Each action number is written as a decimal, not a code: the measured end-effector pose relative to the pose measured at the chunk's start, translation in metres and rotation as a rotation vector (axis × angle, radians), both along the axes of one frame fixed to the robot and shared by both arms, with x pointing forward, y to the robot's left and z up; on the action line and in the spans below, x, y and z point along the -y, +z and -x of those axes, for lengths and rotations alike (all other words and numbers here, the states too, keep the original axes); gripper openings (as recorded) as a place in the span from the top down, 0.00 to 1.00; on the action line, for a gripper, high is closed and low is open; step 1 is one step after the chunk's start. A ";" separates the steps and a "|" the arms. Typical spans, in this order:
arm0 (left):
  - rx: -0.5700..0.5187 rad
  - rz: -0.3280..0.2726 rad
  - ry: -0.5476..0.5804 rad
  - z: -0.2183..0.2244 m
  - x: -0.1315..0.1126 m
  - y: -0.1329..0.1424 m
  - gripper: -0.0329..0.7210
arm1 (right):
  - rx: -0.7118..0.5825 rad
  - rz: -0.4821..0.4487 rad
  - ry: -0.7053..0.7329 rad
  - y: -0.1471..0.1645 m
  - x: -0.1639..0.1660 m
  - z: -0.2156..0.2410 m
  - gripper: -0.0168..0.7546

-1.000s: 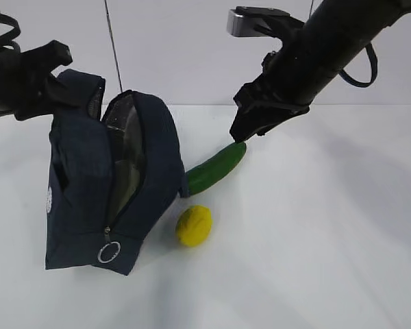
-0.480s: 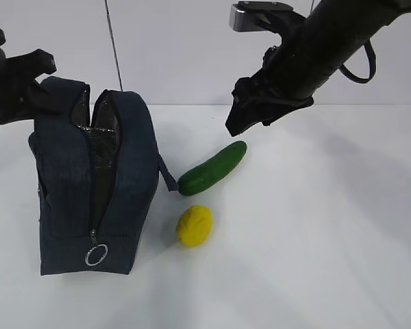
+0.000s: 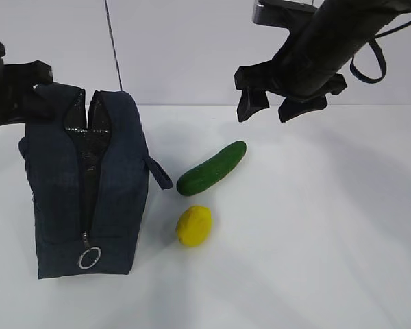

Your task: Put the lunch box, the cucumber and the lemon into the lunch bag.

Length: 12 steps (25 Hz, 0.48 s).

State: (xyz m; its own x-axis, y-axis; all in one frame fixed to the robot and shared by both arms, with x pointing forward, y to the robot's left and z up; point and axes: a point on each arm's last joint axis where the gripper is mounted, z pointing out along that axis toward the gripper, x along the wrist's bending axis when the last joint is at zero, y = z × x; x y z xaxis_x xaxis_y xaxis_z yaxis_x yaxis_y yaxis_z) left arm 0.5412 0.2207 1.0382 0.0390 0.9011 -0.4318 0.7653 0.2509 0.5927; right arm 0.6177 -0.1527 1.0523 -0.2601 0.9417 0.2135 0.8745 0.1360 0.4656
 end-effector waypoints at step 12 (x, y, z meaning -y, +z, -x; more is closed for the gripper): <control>0.001 -0.023 -0.013 0.000 -0.001 -0.001 0.95 | -0.216 -0.204 -0.357 -0.066 -0.016 -0.029 0.21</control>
